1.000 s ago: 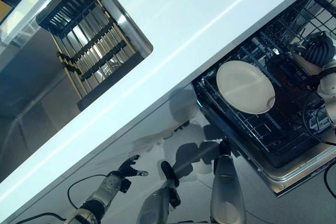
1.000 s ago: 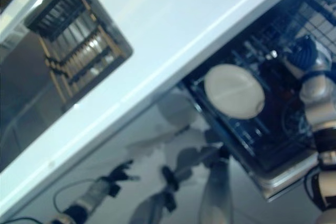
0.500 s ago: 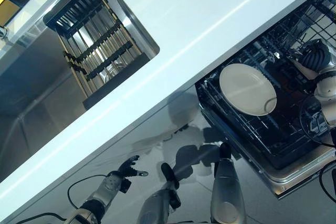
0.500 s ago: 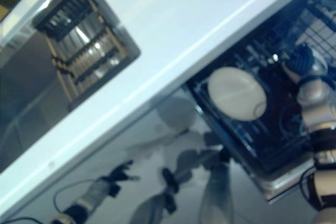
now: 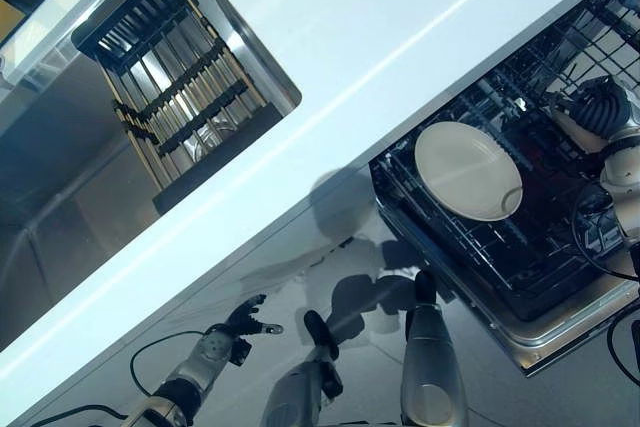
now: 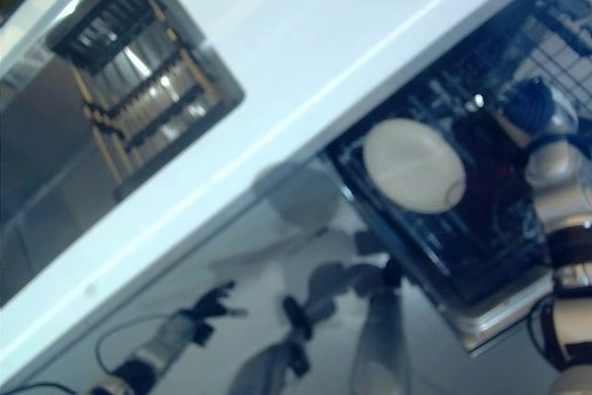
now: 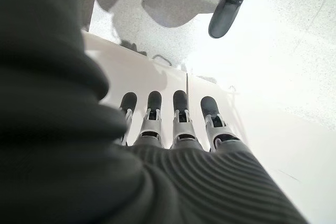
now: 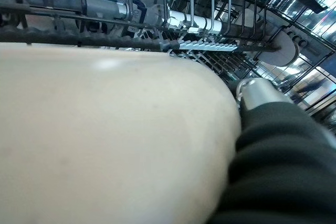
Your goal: Take plates into dishwasher
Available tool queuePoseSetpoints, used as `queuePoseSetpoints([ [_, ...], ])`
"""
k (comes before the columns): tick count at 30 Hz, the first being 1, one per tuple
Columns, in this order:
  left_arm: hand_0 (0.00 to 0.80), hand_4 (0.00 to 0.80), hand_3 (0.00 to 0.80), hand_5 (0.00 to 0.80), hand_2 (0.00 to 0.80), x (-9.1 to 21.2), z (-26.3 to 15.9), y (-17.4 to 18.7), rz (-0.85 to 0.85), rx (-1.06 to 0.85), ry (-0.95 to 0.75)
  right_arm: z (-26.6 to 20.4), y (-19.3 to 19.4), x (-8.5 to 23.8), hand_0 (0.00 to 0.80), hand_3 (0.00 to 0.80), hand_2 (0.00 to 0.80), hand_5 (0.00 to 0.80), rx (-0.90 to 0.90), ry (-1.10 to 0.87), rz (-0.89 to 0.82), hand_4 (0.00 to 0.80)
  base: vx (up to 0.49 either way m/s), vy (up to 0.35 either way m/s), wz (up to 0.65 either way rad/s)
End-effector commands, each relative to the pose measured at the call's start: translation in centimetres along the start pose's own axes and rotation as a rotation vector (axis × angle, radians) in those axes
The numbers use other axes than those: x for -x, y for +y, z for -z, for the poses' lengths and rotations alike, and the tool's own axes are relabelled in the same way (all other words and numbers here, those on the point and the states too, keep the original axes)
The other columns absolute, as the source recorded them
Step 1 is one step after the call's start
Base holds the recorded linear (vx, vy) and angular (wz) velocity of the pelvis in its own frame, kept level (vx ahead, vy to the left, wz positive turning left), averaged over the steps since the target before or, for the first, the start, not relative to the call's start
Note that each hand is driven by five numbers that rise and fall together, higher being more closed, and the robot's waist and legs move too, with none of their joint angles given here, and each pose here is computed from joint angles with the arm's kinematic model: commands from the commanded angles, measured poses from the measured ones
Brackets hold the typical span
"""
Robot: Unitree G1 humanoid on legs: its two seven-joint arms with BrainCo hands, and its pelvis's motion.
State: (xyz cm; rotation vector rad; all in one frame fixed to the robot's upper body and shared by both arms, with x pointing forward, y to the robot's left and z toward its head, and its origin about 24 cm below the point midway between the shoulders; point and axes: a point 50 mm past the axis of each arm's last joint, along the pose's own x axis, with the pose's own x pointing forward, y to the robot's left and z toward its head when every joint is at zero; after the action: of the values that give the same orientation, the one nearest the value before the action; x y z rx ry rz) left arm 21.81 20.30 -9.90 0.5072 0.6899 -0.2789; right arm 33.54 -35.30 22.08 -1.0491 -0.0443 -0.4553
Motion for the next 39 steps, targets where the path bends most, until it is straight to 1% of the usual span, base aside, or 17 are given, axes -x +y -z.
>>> queuePoseSetpoints([
  [1, 0.0, 0.0, 0.0, 0.0, 0.0, -0.4, -0.4, 0.5, -0.043, 0.041, 0.002, 9.4, 1.4, 3.0, 0.646, 0.646, 0.646, 0.646, 0.135, 0.406, -0.083, 0.646, 0.0, 0.0, 0.0],
  [2, 0.0, 0.0, 0.0, 0.0, 0.0, -0.4, -0.4, 0.3, -0.042, 0.042, 0.003, 9.6, 1.4, 3.1, 0.056, 0.056, 0.056, 0.056, 0.137, 0.411, -0.077, 0.056, 0.0, 0.0, 0.0],
  [3, 0.0, 0.0, 0.0, 0.0, 0.0, -0.4, -0.4, 0.3, -0.041, 0.042, 0.003, 9.7, 1.4, 3.1, 0.0, 0.0, 0.0, 0.0, 0.137, 0.414, -0.077, 0.0, 0.0, 0.0, 0.0],
  [11, 0.0, 0.0, 0.0, 0.0, 0.0, -0.3, -0.3, 0.1, -0.034, 0.043, 0.003, 9.5, 0.4, 3.2, 0.0, 0.0, 0.0, 0.0, 0.105, 0.401, 0.012, 0.0, 0.0, 0.0, 0.0],
  [18, 0.0, 0.0, 0.0, 0.0, 0.0, 0.0, 0.2, 0.2, -0.038, 0.064, 0.01, 8.8, -1.4, 3.3, 0.0, 0.0, 0.0, 0.0, 0.07, 0.346, 0.135, 0.0, 0.008, 0.019, -0.01],
  [23, 0.0, 0.0, 0.0, 0.0, 0.0, 0.2, 0.6, 0.0, -0.037, 0.076, 0.012, 8.6, -2.3, 3.6, 0.0, 0.0, 0.0, 0.0, 0.057, 0.327, 0.176, 0.0, 0.0, 0.0, 0.0],
  [28, 0.0, 0.0, 0.0, 0.0, 0.0, 0.4, 1.1, -0.1, -0.04, 0.088, 0.019, 7.7, -3.2, 3.8, 0.0, 0.0, 0.0, 0.0, 0.01, 0.269, 0.21, 0.0, 0.003, 0.015, -0.03],
  [35, 0.0, 0.0, 0.0, 0.0, 0.0, 0.6, 1.9, -0.2, -0.051, 0.113, 0.038, 4.6, -4.1, 4.7, 0.0, 0.0, 0.0, 0.0, -0.098, 0.086, 0.279, 0.0, 0.002, 0.028, -0.08],
  [38, 0.0, 0.0, 0.0, 0.0, 0.0, 0.7, 2.1, -0.5, -0.054, 0.119, 0.043, 3.2, -4.5, 5.2, 0.0, 0.0, 0.0, 0.0, -0.205, 0.017, 0.332, 0.0, 0.001, 0.034, -0.06],
  [39, 0.0, 0.0, 0.0, 0.0, 0.0, 0.7, 2.2, -0.6, -0.055, 0.124, 0.045, 2.9, -4.6, 5.4, 0.0, 0.0, 0.0, 0.0, -0.266, -0.003, 0.354, 0.0, 0.007, 0.054, -0.04],
])
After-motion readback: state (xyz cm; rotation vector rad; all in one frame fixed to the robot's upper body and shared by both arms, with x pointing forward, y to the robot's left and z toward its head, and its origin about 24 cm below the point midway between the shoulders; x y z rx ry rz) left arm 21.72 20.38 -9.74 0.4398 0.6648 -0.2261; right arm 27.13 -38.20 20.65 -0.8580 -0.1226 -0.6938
